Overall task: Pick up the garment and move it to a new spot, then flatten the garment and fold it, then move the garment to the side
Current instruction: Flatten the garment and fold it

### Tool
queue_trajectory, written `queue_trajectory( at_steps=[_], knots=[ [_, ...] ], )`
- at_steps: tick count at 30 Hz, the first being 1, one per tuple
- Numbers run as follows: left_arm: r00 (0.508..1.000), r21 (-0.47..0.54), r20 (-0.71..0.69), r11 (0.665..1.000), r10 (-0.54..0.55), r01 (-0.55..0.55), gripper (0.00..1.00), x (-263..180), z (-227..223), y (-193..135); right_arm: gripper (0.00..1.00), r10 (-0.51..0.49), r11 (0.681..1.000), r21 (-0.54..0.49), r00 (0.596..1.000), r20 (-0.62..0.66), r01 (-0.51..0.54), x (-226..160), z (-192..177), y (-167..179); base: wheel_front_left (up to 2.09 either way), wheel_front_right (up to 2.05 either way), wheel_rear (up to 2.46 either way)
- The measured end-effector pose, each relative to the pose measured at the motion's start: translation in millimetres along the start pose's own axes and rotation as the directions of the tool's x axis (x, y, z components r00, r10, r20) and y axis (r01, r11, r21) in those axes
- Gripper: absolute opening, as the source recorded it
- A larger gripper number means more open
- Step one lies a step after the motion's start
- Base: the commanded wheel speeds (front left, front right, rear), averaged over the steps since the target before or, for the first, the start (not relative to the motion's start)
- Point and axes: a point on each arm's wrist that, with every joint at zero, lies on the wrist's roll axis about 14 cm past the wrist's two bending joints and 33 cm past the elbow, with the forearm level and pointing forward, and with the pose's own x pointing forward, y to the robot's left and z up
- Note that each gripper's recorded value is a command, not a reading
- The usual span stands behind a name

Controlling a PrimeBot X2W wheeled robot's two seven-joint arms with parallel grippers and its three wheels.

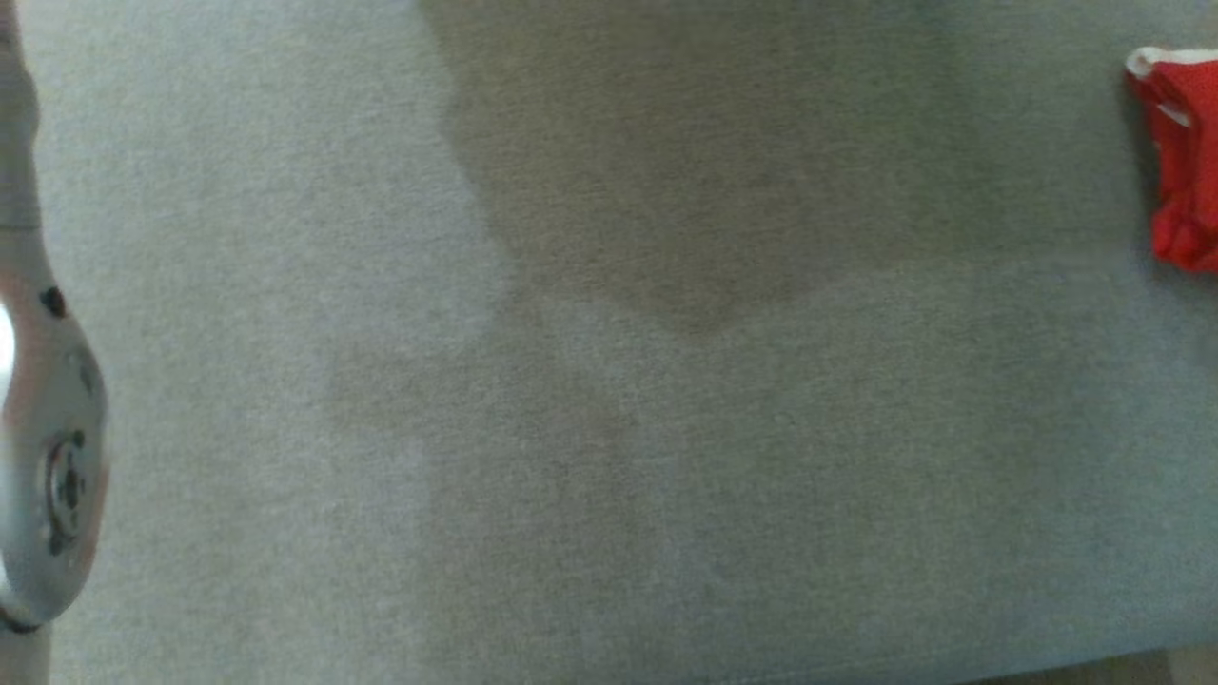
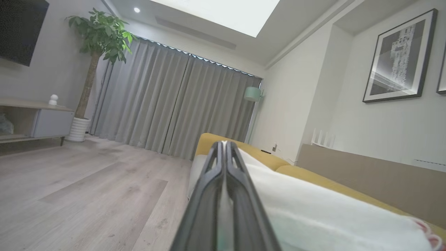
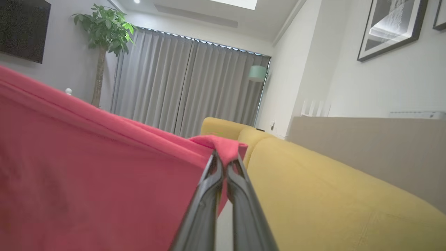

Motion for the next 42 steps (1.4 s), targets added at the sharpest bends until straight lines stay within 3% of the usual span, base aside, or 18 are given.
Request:
queue_trajectory(
  at_steps=[6, 11, 17, 21, 29, 42],
  knots=[
    [0.999, 0.014, -0.031, 1.0, -0.015, 0.015, 0.0, -9, -29, 10, 0.0, 0.026, 0.999, 0.037, 0.993, -0.115, -0.022, -7, -51, 17, 0.0, 0.0, 0.0],
    [0.984, 0.042, -0.179, 0.999, 0.017, -0.01, 0.0, -41, -80, 36, 0.0, 0.093, 0.996, 0.04, 0.964, -0.247, -0.086, -35, -95, 41, 0.0, 0.0, 0.0],
    [0.922, 0.108, -0.385, 0.994, 0.046, -0.004, 0.0, -108, -143, 59, 0.0, 0.188, 0.979, 0.025, 0.866, -0.462, -0.2, -98, -154, 69, 0.0, 0.0, 0.0],
    [0.852, 0.148, -0.52, 0.989, 0.064, 0.016, 0.0, -158, -171, 70, 0.0, 0.241, 0.964, 0.047, 0.785, -0.57, -0.262, -138, -175, 85, 0.0, 0.0, 0.0],
    [0.713, 0.072, -0.699, 0.987, -0.054, 0.146, 0.0, -251, -193, 46, 0.0, 0.283, 0.944, 0.061, 0.703, -0.652, -0.324, -191, -177, 76, 0.0, 0.0, 0.0],
    [0.593, -0.056, -0.786, 0.976, -0.172, 0.209, 0.0, -348, -156, 27, 0.0, 0.368, 0.91, 0.145, 0.594, -0.716, -0.389, -260, -157, 76, 0.0, 0.0, 0.0]
  ],
)
